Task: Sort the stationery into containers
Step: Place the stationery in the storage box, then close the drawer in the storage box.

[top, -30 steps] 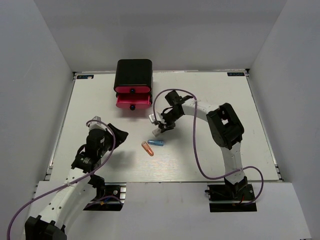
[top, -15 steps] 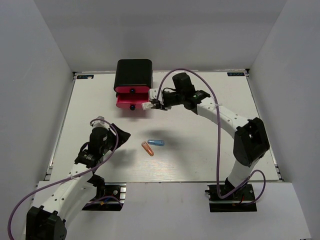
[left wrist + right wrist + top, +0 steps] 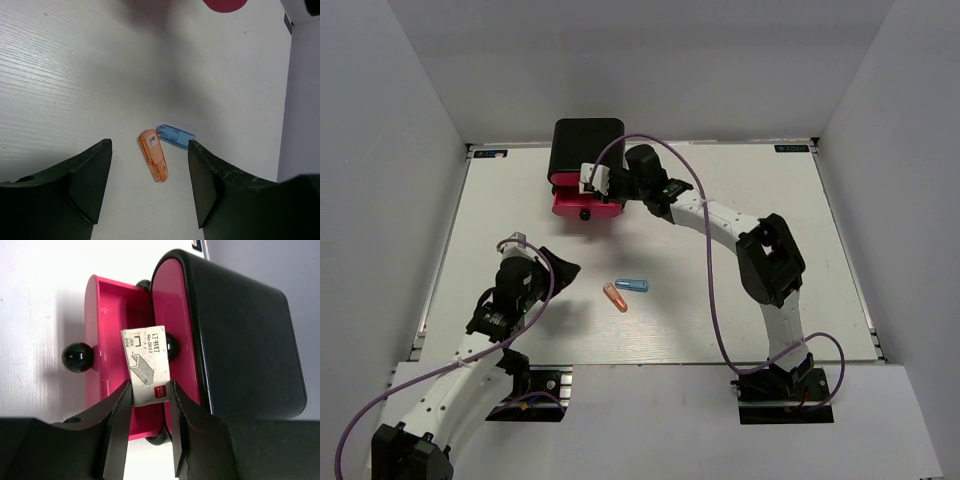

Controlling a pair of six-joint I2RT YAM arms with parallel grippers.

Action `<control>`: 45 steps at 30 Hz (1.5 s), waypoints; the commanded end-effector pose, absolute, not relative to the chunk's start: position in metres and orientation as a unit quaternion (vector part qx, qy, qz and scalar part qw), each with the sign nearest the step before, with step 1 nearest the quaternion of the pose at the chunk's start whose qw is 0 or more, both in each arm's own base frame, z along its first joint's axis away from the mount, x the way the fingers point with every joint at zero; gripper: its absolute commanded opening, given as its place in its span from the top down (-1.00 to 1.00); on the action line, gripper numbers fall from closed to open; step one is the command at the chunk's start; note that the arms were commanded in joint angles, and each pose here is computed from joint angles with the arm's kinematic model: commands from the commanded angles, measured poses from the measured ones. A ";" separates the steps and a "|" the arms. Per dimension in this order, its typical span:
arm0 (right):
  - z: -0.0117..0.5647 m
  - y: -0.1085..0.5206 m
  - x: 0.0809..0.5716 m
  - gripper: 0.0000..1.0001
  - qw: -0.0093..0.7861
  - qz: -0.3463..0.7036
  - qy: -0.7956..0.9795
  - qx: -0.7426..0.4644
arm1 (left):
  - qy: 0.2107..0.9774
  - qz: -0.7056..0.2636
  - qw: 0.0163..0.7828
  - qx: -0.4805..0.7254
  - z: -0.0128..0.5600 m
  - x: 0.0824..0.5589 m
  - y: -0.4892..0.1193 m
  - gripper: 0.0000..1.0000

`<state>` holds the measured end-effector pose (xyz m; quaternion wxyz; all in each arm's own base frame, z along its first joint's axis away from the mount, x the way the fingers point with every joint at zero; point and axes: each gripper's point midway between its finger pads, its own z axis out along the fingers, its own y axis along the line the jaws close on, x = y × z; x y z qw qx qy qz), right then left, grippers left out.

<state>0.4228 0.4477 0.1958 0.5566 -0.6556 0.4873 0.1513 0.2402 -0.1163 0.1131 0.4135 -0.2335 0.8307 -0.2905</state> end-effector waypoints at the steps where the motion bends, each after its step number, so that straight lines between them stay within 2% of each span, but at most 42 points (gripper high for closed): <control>1: 0.232 0.455 0.436 0.73 0.601 0.114 0.469 -0.637 | 0.831 -0.293 0.410 -0.234 0.110 0.235 -0.116 -0.44; 9: 0.206 0.446 0.419 0.69 0.581 0.105 0.469 -0.657 | 0.829 -0.295 0.413 -0.234 0.111 0.238 -0.117 -0.44; 15: 0.193 0.441 0.427 0.67 0.573 0.087 0.487 -0.654 | 0.832 -0.296 0.407 -0.232 0.108 0.238 -0.119 -0.44; 18: 0.191 0.441 0.429 0.52 0.572 0.083 0.490 -0.652 | 0.832 -0.296 0.407 -0.232 0.108 0.238 -0.119 -0.44; 19: 0.193 0.441 0.431 0.44 0.576 0.081 0.488 -0.651 | 0.830 -0.298 0.411 -0.232 0.111 0.238 -0.119 -0.44; 20: 0.192 0.441 0.431 0.27 0.574 0.079 0.492 -0.650 | 0.830 -0.298 0.411 -0.232 0.111 0.238 -0.119 -0.44; 22: 0.193 0.440 0.432 0.14 0.575 0.078 0.492 -0.648 | 0.830 -0.298 0.411 -0.232 0.111 0.238 -0.119 -0.44; 27: 0.208 0.440 0.429 0.05 0.590 0.089 0.485 -0.640 | 0.831 -0.298 0.406 -0.236 0.109 0.238 -0.119 -0.44; 32: 0.224 0.437 0.418 0.08 0.600 0.105 0.479 -0.632 | 0.826 -0.299 0.415 -0.237 0.116 0.248 -0.121 -0.44; 33: 0.228 0.437 0.414 0.11 0.602 0.112 0.476 -0.632 | 0.824 -0.302 0.415 -0.241 0.116 0.250 -0.122 -0.39; 35: 0.249 0.429 0.406 0.42 0.618 0.122 0.475 -0.615 | 0.817 -0.305 0.420 -0.251 0.119 0.261 -0.124 -0.07; 36: 0.255 0.427 0.402 0.66 0.620 0.138 0.479 -0.605 | 0.813 -0.310 0.422 -0.254 0.123 0.267 -0.126 0.13; 37: 0.267 0.423 0.404 1.00 0.635 0.138 0.477 -0.592 | 0.805 -0.319 0.431 -0.255 0.128 0.274 -0.128 0.47; 39: 0.271 0.404 0.391 1.00 0.639 0.150 0.491 -0.573 | 0.803 -0.318 0.434 -0.258 0.132 0.294 -0.132 0.71; 40: 0.274 0.392 0.388 1.00 0.643 0.148 0.496 -0.564 | 0.802 -0.316 0.430 -0.267 0.131 0.301 -0.131 0.77; 41: 0.258 0.385 0.385 1.00 0.631 0.151 0.511 -0.564 | 0.804 -0.315 0.428 -0.268 0.130 0.307 -0.133 0.80; 42: 0.273 0.373 0.381 1.00 0.639 0.154 0.517 -0.548 | 0.800 -0.319 0.430 -0.270 0.136 0.316 -0.136 0.80; 45: 0.220 0.339 0.377 1.00 0.593 0.156 0.584 -0.532 | 0.801 -0.310 0.423 -0.289 0.130 0.341 -0.140 0.80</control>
